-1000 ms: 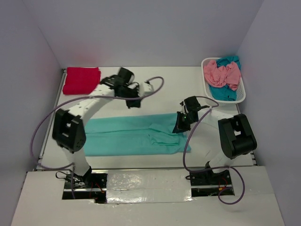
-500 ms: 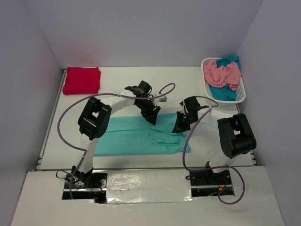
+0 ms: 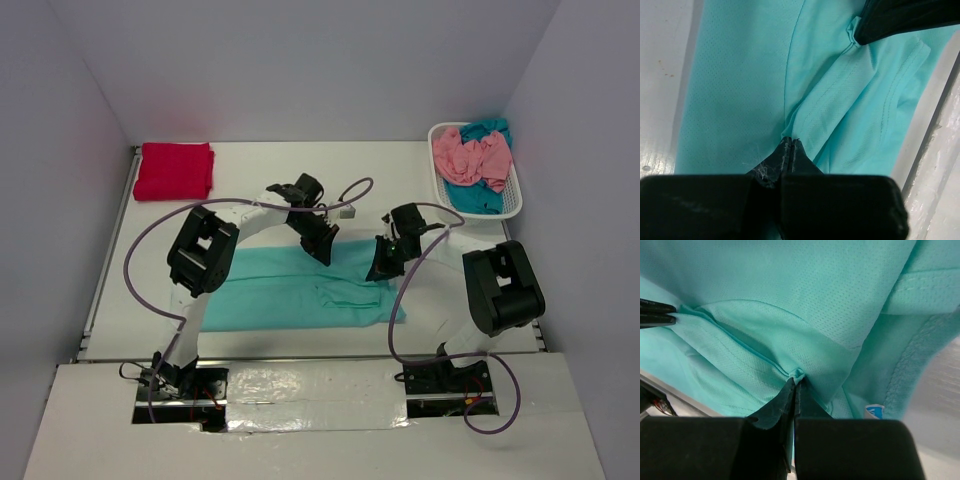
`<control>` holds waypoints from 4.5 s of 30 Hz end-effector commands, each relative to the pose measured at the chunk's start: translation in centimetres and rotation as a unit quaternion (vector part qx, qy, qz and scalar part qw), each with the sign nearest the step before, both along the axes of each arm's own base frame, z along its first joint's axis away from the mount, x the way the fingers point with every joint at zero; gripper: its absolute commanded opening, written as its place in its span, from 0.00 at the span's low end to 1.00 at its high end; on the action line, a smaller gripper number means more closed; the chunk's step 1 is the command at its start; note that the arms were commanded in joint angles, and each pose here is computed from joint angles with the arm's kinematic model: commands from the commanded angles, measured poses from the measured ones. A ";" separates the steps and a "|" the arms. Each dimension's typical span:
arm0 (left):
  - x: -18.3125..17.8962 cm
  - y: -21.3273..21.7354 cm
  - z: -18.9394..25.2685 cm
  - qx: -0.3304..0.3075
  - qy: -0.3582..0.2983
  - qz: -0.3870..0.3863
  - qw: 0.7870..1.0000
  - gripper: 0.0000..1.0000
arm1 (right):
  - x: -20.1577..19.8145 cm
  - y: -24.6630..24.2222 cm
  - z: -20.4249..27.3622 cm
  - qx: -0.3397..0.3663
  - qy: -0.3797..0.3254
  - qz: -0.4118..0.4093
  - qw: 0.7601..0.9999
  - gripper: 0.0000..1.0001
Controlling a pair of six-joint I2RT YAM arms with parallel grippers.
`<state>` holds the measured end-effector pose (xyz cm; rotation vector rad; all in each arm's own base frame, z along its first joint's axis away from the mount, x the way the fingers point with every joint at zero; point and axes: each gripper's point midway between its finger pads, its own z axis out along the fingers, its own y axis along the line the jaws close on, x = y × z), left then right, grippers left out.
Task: Fold and stack the t-shirts
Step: Fold the other side of the tshirt into a rectangle, then rotate the tshirt 90 degrees
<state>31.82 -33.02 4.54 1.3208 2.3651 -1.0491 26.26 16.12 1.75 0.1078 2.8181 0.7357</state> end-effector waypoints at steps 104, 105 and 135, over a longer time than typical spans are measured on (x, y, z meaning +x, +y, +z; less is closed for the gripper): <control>2.2 42.1 -0.2 0.253 -0.053 0.402 0.879 0.99 | -3.7 -7.1 0.2 -0.052 0.038 -0.257 0.964 0.20; 2.4 42.1 0.3 0.251 -0.059 0.403 0.878 1.00 | -2.6 -7.2 0.1 -0.058 0.038 -0.254 0.965 0.17; 3.4 38.8 4.2 0.229 -0.097 0.375 0.893 0.99 | 38.0 -6.9 11.0 -0.092 -0.257 -0.210 0.939 1.00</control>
